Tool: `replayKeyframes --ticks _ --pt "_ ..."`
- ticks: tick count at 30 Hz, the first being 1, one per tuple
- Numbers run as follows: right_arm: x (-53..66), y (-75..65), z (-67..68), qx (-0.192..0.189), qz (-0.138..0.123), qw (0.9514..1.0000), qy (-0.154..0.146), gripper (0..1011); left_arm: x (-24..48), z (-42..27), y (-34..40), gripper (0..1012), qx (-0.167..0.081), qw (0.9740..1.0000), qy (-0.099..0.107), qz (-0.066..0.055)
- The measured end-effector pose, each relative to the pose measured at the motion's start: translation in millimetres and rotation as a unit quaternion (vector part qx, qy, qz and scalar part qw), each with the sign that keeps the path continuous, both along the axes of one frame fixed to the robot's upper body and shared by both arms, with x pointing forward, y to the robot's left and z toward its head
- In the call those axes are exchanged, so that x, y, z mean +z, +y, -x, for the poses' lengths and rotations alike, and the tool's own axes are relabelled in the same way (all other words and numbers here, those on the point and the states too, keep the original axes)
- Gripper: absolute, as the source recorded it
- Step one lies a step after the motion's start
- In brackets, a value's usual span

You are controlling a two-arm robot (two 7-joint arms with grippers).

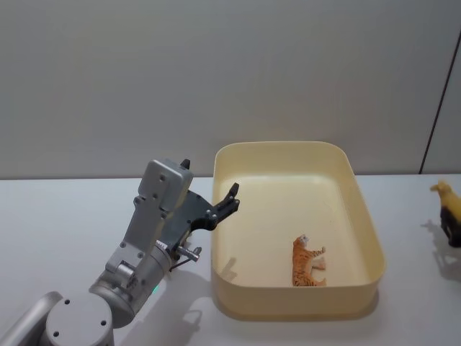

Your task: Pick up the toy alternately with two hands and place it into the central storage box.

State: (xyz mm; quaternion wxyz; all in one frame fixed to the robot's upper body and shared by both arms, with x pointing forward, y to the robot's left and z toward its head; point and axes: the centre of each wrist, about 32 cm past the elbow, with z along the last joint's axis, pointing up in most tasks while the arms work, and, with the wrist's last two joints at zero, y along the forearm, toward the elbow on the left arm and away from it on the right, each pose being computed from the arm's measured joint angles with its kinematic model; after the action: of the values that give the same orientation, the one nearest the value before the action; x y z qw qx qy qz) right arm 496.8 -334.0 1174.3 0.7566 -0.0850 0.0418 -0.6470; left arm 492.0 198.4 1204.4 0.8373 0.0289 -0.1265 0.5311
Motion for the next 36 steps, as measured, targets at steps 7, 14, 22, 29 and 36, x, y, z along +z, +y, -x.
replayKeyframes --ticks 7,14,22,29,36 --pt "18.5 12.5 -1.7 0.025 -0.024 0.9988 -0.034 352 0.0 0.0 0.0 1001 0.0 1.0 0.0 0.0" --pt "38.6 32.6 -6.7 0.069 -0.048 0.9947 -0.059 352 0.0 0.0 0.0 1001 0.0 1.0 0.0 0.0" --pt "53.6 64.5 -18.9 0.128 -0.068 0.9877 -0.059 352 0.0 0.0 0.0 1001 0.0 1.0 0.0 0.0" --pt "57.6 93.3 -33.7 0.167 -0.075 0.9822 -0.041 362 0.0 0.0 0.0 1001 0.0 1.0 0.0 0.0" --pt "60.7 110.5 -42.4 0.189 -0.077 0.9784 -0.031 523 0.0 0.0 0.0 1002 0.0 1.0 0.0 0.0"
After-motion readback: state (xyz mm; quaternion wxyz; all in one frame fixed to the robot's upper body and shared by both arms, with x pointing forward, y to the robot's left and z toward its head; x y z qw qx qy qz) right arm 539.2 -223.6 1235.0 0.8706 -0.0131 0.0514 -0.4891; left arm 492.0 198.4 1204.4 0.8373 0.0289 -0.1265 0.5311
